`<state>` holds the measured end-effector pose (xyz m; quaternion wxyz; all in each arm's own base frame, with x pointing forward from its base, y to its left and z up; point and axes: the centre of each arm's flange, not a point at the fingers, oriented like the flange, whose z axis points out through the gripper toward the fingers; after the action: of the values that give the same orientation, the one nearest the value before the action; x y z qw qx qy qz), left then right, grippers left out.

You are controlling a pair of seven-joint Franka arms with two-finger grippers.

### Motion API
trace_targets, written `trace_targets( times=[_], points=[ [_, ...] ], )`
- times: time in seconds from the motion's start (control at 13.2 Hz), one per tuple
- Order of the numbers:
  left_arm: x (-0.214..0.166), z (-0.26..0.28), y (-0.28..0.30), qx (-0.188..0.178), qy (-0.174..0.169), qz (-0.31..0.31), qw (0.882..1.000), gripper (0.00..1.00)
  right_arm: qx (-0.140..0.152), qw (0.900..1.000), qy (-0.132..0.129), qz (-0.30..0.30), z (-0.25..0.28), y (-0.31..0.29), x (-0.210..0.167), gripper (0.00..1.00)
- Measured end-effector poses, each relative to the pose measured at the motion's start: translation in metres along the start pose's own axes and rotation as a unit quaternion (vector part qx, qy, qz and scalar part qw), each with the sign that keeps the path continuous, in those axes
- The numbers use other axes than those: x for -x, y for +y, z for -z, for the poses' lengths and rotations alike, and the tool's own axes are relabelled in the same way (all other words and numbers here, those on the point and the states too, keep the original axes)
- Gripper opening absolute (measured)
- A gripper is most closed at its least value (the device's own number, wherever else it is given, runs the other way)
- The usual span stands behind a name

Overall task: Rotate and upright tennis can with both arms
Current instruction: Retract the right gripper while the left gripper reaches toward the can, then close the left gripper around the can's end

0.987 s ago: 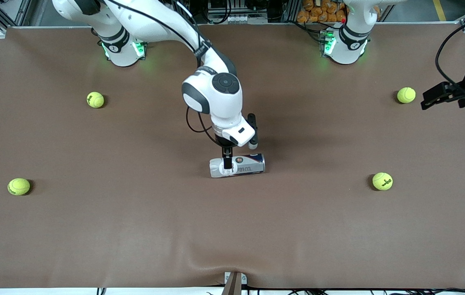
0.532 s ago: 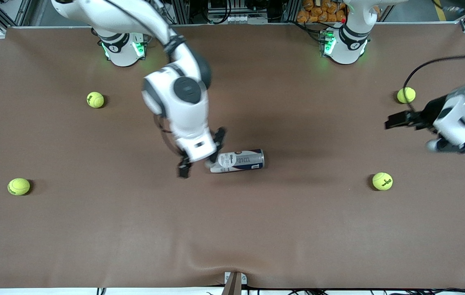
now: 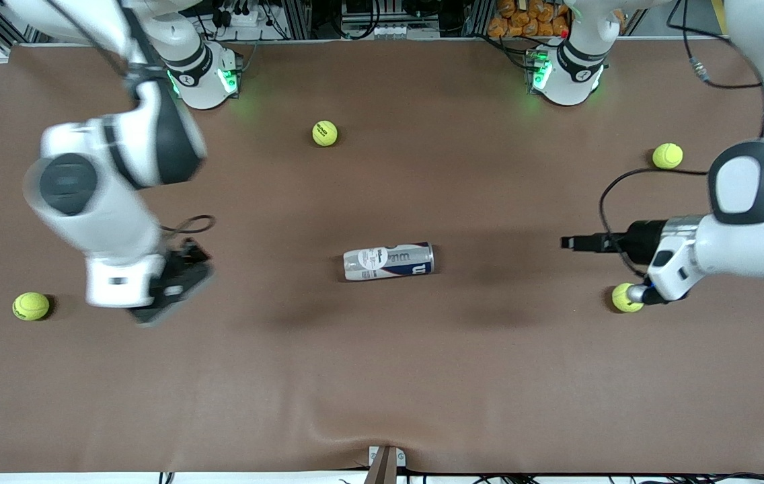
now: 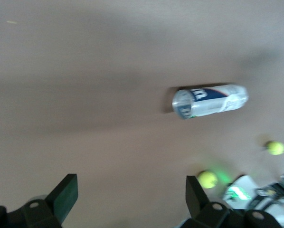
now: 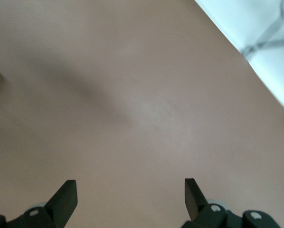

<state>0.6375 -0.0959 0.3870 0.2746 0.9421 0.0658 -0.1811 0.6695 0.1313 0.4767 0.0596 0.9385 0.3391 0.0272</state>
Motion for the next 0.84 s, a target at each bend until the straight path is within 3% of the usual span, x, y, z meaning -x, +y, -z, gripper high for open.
trace_targets(
  times=[0.15,0.46,0.61,0.84],
  points=[
    [-0.009,-0.033,-0.003,0.053,-0.015,0.023,0.998,1.00,-0.013,0.996,-0.014,-0.083,0.012,0.046,0.040,1.00],
    [-0.017,-0.083,-0.012,0.145,-0.042,0.072,0.986,1.00,-0.028,0.967,-0.062,-0.244,0.058,0.065,0.098,1.00],
    [-0.021,-0.114,-0.011,0.189,-0.039,0.070,0.979,1.00,-0.027,0.960,-0.062,-0.271,0.079,0.071,0.117,1.00],
    [-0.017,-0.174,-0.034,0.281,-0.024,0.043,0.959,1.00,-0.034,0.952,-0.056,-0.299,0.102,0.076,0.139,1.00]
  ],
)
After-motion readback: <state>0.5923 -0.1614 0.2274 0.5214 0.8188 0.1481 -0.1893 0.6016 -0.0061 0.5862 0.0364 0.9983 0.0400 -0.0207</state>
